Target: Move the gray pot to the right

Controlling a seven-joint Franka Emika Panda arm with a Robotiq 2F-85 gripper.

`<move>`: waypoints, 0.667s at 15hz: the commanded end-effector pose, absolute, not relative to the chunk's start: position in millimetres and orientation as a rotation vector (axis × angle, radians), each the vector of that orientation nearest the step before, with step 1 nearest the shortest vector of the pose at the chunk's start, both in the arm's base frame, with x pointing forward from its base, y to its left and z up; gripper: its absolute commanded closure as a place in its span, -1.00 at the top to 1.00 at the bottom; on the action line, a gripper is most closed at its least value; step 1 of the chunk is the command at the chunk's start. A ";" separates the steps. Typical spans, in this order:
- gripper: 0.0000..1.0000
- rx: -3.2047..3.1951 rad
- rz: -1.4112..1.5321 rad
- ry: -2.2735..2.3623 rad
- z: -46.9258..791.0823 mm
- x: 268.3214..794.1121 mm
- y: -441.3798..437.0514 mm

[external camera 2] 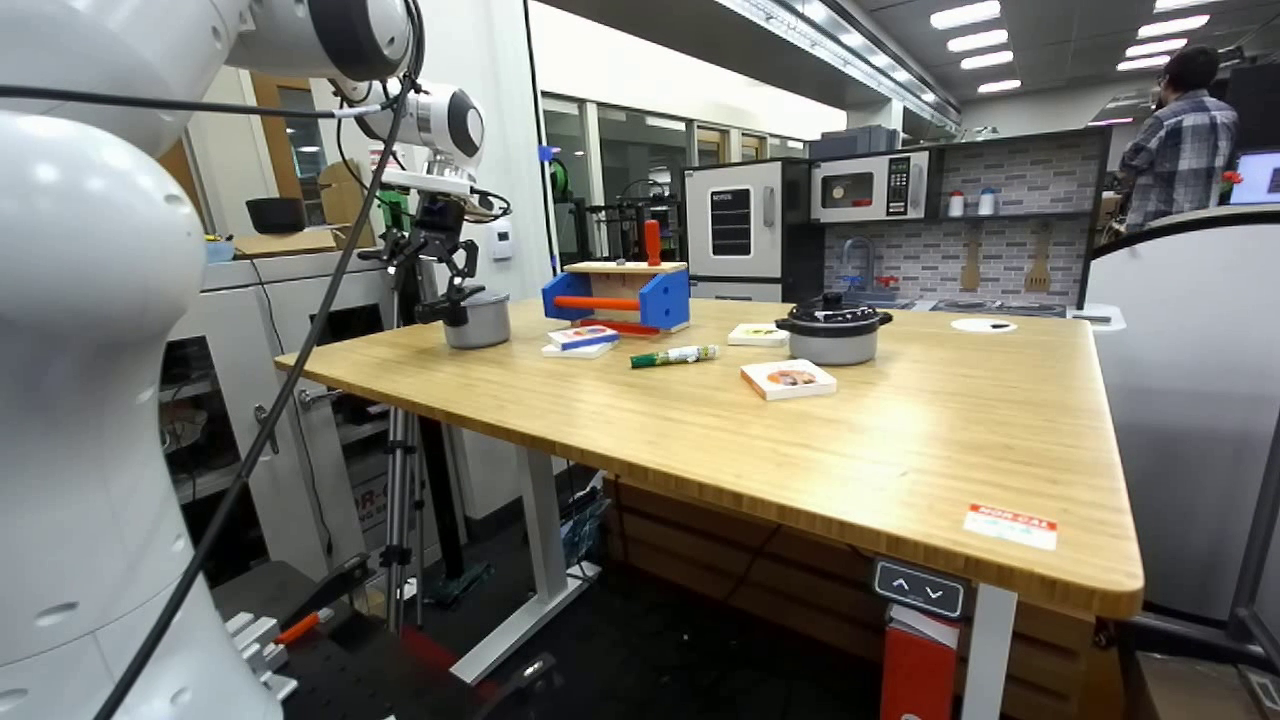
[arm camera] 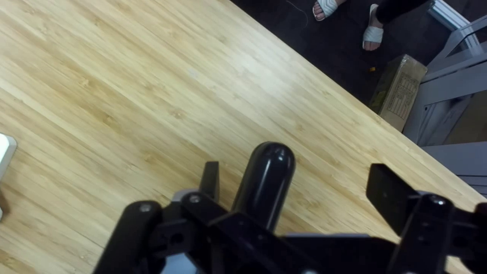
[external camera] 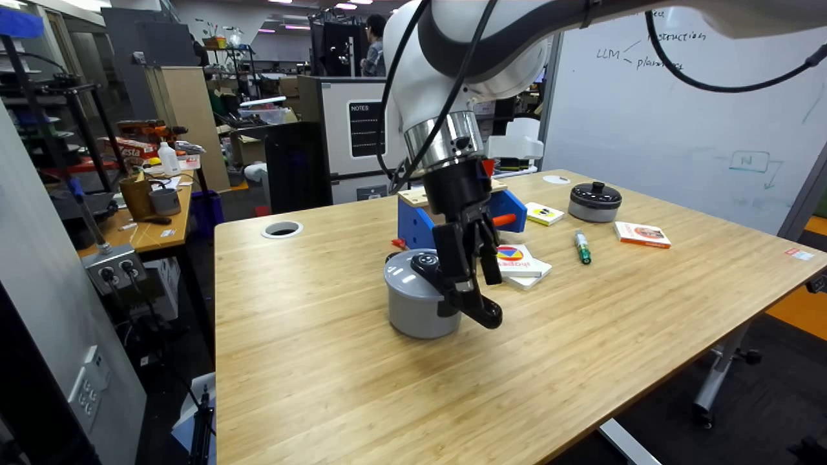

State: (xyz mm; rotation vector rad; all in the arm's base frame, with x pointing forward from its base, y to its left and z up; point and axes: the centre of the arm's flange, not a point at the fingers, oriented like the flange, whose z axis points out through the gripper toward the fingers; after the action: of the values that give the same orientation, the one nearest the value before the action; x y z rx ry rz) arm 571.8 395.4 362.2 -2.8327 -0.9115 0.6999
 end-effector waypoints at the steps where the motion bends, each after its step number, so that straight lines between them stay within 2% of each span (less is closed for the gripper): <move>1: 0.44 -2.806 0.727 -0.939 365.6 573.8 399.4; 2: 0.39 -2.801 0.729 -0.945 363.9 574.1 400.6; 4: 0.13 -2.792 0.738 -0.951 360.6 575.0 402.3; 6: 0.31 -2.785 0.740 -0.963 357.4 576.8 403.9; 7: 0.25 -2.785 0.744 -0.966 354.9 578.3 404.5; 8: 0.31 -2.779 0.750 -0.970 351.8 579.7 404.8; 9: -0.05 -2.775 0.756 -0.974 348.4 581.3 405.0; 10: -0.12 -2.766 0.762 -0.980 344.7 583.1 405.2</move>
State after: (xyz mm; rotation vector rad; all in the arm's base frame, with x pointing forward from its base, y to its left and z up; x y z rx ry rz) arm 571.4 400.4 347.4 -2.8043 -0.9496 0.7249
